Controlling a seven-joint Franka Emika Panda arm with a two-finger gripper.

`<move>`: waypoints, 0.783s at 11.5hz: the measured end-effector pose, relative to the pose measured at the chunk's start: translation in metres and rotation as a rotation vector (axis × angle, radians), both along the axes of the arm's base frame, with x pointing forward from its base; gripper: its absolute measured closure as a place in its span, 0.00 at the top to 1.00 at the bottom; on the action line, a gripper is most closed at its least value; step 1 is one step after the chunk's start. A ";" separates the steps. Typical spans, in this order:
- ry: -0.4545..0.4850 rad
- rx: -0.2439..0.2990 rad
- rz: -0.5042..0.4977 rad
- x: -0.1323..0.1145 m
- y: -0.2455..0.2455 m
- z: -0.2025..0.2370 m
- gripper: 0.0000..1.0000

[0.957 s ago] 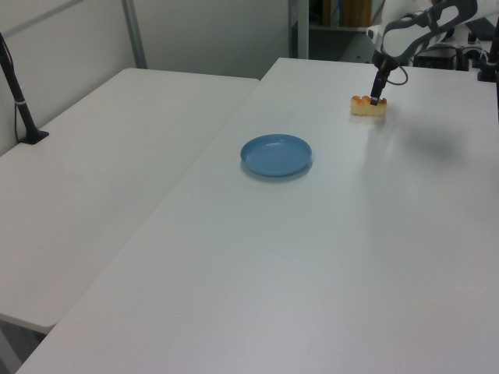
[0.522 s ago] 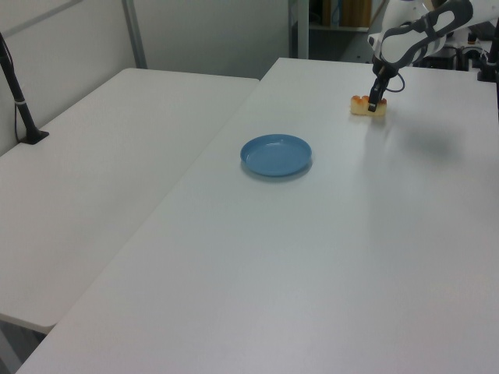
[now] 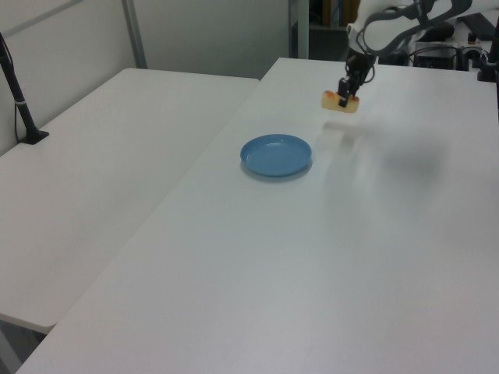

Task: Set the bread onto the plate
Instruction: 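Lift the bread roll and carry it over the blue plate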

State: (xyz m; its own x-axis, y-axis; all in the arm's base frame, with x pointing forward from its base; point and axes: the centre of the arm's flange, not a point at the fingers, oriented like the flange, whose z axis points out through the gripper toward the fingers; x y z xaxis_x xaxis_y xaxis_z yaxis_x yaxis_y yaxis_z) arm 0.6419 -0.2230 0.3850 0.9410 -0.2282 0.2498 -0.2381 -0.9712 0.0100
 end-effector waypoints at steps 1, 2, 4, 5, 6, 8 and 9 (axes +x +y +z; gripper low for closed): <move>-0.022 0.018 -0.036 0.015 0.031 0.019 0.45; -0.047 0.034 -0.064 0.028 0.063 0.035 0.45; -0.065 0.037 -0.059 0.048 0.129 0.042 0.46; -0.049 0.038 -0.031 0.055 0.158 0.030 0.46; -0.027 0.038 -0.004 0.061 0.178 0.013 0.46; 0.004 0.041 0.036 0.073 0.206 -0.018 0.46; 0.010 0.046 0.050 0.079 0.216 -0.028 0.46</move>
